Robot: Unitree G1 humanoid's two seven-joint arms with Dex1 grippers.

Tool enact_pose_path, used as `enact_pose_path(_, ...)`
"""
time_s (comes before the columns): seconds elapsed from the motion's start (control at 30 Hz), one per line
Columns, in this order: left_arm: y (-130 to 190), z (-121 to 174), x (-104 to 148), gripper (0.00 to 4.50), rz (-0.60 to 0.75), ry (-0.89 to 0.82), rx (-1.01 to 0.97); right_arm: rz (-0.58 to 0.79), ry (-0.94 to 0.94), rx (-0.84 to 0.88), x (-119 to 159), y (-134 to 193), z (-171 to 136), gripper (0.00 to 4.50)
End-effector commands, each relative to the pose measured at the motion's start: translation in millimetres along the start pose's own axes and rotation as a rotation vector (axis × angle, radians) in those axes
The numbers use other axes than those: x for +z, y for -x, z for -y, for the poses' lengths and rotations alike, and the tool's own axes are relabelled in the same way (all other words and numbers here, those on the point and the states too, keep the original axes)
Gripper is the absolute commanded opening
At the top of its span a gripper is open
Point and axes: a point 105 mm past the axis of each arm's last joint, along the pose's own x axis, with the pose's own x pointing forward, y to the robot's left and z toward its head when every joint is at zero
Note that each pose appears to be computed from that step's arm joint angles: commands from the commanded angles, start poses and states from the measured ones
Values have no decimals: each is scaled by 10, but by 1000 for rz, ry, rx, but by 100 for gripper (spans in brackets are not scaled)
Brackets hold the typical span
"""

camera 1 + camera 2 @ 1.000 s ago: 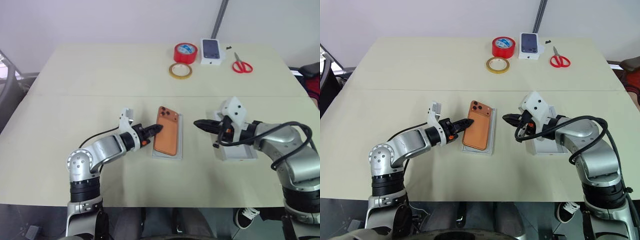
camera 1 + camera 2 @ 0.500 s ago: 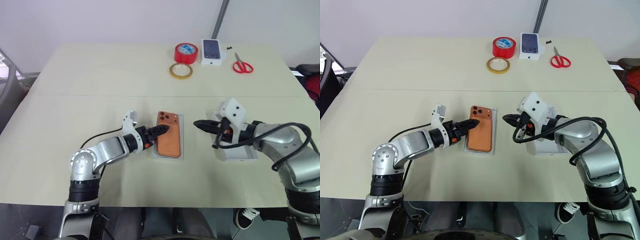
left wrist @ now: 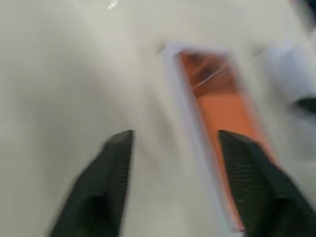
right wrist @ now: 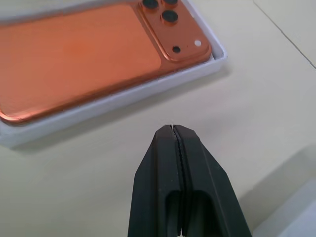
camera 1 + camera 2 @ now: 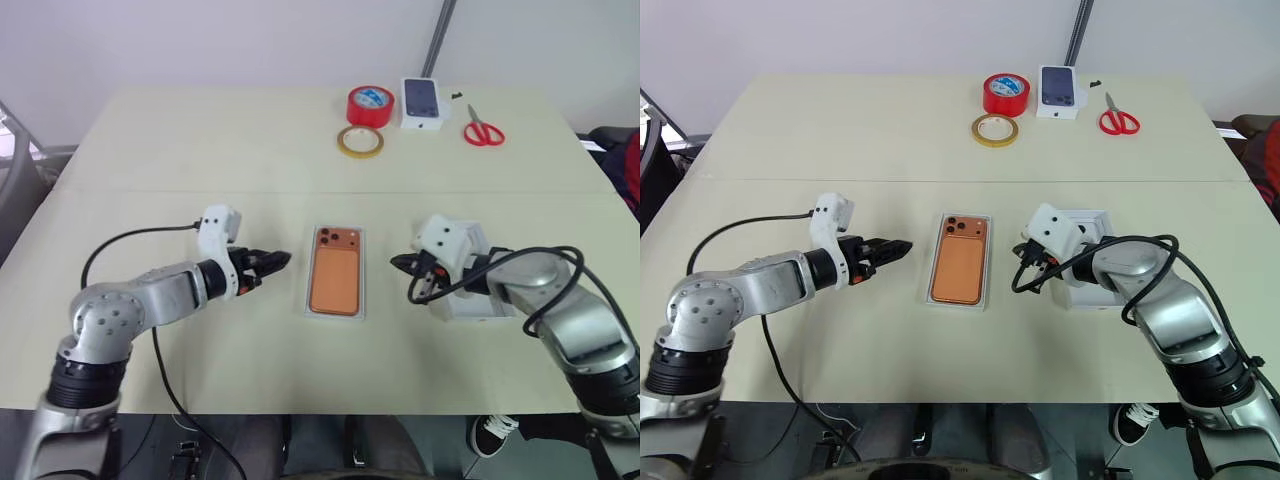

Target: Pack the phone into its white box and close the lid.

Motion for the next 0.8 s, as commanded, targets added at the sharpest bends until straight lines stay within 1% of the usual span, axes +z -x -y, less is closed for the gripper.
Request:
enact_pose_path(0.03, -88, 96, -13, 83, -10, -210, -41, -5, 65, 4, 67, -39, -56, 0)
enact_pose_path(0.07, -121, 106, -33, 36, -24, -252, -46, -8, 80, 7, 76, -64, -86, 0)
enact_pose_path(0.3, -328, 246, -145, 36, -96, -427, -133, -32, 105, 6, 109, -255, -166, 0)
enact_pose_path(0.47, -475, 471, -208, 36, -125, -454, -251, -25, 119, 15, 186, -336, -200, 0)
enact_pose_path(0.63, -630, 765, -217, 36, -126, -467, -369, -38, 127, 17, 160, -255, -173, 0)
enact_pose_path(0.8, -832, 1141, -198, 36, -118, -477, -490, -83, 128, 21, 27, -44, -161, 0)
